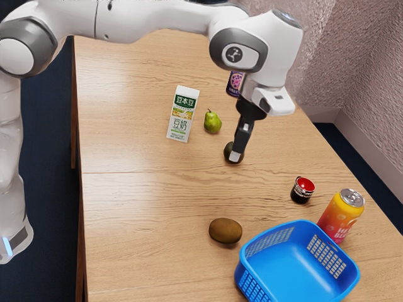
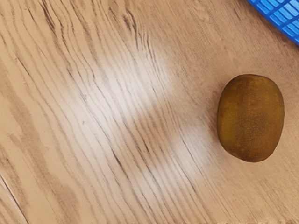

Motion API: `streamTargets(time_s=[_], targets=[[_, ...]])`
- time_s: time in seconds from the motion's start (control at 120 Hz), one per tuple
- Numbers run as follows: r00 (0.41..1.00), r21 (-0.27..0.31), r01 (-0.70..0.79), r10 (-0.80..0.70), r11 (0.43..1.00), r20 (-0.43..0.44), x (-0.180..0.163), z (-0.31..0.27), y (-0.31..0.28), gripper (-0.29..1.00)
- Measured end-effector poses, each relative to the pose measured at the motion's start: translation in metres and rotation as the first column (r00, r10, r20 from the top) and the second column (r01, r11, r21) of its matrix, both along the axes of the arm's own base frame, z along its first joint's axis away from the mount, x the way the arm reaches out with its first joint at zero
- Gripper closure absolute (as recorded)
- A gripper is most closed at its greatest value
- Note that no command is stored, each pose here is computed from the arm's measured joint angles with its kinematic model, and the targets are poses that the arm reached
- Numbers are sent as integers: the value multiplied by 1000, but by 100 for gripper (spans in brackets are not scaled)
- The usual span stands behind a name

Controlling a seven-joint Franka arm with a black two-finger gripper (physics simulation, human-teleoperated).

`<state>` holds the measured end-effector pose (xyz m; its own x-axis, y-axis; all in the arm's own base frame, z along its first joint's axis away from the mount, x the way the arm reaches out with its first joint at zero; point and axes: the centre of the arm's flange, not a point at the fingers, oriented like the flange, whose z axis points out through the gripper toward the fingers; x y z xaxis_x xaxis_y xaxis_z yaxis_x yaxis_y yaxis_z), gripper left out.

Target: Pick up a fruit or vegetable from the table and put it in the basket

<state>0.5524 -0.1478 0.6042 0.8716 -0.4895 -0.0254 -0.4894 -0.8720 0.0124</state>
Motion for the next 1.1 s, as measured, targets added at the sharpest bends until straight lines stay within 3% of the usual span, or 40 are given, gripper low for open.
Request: streamTargets(time_s=[0.125, 0.333, 0.642, 1.1], targets=[[997, -20, 69, -70, 997, -39, -2, -30, -7, 0], [966, -60, 252, -255, 966, -45, -5, -62, -75, 0], [947, -81, 312, -316, 947, -50, 8, -85, -72, 0], [921, -99, 374, -382, 922, -74, -8, -111, -80, 0]])
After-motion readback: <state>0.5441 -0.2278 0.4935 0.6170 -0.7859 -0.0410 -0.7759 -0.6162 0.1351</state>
